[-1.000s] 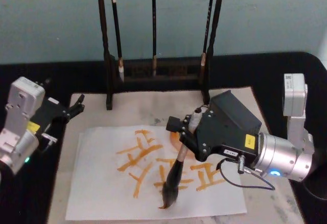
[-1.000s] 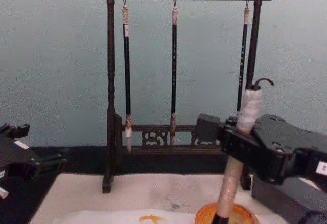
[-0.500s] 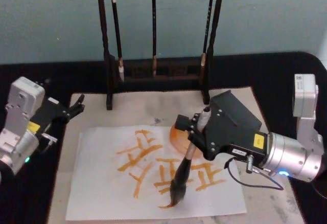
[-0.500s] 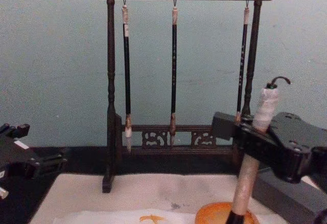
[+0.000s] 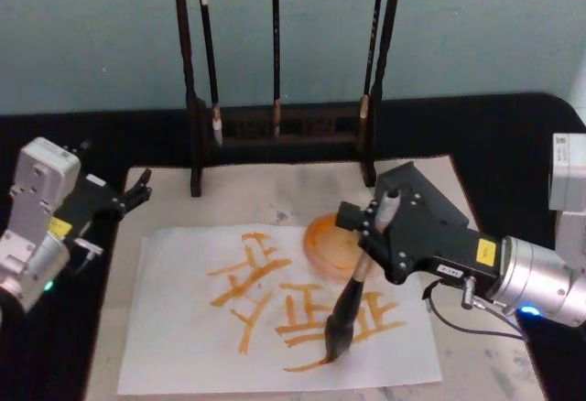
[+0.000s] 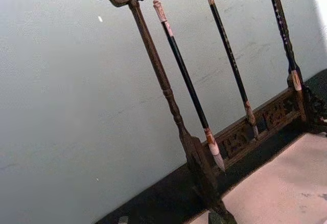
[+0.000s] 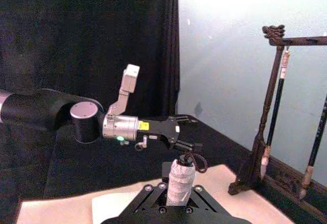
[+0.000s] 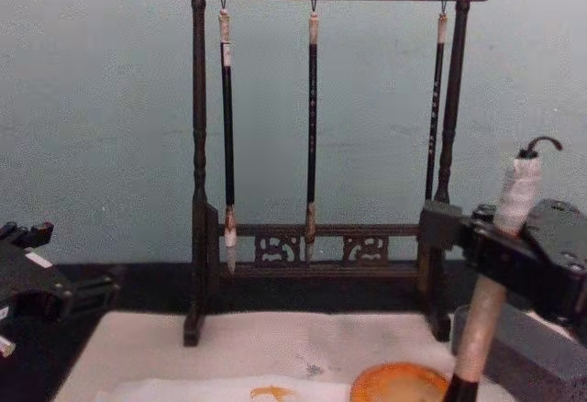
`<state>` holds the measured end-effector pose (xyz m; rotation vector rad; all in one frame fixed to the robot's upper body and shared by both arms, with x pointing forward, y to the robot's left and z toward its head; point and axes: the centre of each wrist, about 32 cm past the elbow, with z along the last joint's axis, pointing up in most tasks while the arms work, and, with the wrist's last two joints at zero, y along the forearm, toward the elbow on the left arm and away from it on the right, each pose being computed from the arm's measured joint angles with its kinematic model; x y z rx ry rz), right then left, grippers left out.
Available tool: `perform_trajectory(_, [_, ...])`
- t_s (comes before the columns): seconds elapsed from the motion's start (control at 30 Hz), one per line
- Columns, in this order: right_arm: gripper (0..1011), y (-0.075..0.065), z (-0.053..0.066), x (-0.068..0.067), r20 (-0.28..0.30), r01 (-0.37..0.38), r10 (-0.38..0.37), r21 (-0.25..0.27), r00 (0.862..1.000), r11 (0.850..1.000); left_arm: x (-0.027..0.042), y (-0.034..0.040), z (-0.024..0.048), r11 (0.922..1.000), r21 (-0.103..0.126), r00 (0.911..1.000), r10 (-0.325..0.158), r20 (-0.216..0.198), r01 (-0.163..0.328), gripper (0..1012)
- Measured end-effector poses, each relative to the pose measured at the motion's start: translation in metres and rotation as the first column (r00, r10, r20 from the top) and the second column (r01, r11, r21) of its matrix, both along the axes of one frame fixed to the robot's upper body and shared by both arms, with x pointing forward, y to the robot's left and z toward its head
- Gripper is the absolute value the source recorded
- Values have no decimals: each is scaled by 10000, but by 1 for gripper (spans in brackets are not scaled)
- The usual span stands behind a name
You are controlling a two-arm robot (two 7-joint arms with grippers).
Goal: Pick up the brush from the inkstone, write on the paper, then place the brush back to its original position.
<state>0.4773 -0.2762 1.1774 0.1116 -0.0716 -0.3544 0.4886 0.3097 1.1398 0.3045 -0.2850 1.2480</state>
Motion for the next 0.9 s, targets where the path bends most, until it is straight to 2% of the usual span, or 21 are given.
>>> perform_trajectory(0.47, [0, -104, 14, -51, 81, 357, -356, -82, 9993, 9993, 0, 0, 0, 10000, 0, 10000, -1, 1, 1, 1010])
perform_trajectory(0.9, [0, -144, 37, -61, 197, 489, -487, -65, 9986, 9988, 0, 0, 0, 10000, 0, 10000, -1, 1, 1, 1010])
